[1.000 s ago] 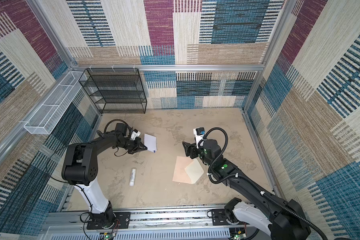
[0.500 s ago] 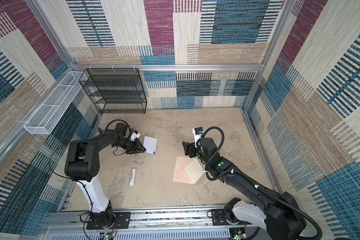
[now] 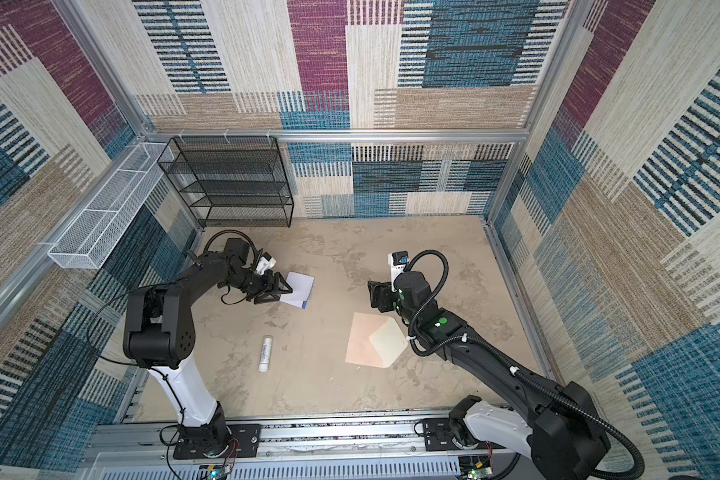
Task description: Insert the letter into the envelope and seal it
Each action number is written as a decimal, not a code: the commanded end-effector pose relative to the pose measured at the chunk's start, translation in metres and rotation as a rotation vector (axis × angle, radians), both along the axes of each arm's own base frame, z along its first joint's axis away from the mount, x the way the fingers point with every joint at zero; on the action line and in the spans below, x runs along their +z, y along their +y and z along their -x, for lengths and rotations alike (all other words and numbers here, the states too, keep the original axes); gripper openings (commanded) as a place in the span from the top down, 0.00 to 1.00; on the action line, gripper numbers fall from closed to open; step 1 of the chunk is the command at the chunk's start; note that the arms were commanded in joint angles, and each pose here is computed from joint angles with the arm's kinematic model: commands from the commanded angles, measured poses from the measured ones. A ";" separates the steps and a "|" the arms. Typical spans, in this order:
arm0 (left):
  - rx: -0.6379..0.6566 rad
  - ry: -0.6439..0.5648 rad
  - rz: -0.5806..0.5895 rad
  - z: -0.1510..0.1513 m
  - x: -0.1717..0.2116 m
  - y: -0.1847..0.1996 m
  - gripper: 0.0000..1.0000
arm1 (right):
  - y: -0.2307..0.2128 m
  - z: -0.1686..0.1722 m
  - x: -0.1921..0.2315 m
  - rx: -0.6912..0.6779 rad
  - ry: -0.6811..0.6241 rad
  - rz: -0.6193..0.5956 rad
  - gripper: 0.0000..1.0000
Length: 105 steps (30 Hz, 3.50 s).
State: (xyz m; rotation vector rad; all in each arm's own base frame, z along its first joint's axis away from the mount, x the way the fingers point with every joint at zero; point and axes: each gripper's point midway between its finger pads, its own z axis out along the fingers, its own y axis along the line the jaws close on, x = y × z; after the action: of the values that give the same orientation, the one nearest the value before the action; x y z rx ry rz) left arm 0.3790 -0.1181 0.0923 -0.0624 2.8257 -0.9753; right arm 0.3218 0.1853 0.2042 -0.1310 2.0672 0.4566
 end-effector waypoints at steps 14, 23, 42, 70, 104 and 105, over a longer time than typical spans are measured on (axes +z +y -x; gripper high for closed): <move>0.008 -0.106 -0.028 0.058 0.069 -0.028 0.33 | -0.052 0.024 -0.094 -0.216 0.547 -0.235 0.27; -0.078 -0.067 0.083 0.117 0.058 -0.101 0.33 | -0.052 0.059 -0.132 -0.259 0.782 -0.284 0.28; -0.106 -0.032 0.125 0.143 0.026 -0.120 0.33 | -0.051 0.080 -0.162 -0.310 1.000 -0.244 0.31; -0.039 -0.094 0.025 0.158 0.036 -0.068 0.33 | 0.014 0.066 -0.179 -0.235 1.080 -0.125 0.31; 0.140 -0.175 0.009 0.105 0.072 -0.005 0.30 | 0.111 -0.020 -0.064 0.031 0.751 -0.356 0.32; 0.142 -0.178 0.011 0.103 0.073 -0.005 0.30 | 0.121 -0.024 -0.062 0.061 0.745 -0.384 0.33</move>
State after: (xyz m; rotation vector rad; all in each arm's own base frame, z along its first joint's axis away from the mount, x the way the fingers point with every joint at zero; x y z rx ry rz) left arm 0.2720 -0.1198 0.1582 -0.2217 2.6368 -0.8941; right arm 0.3291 0.2737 0.1186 0.3140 2.7645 0.8259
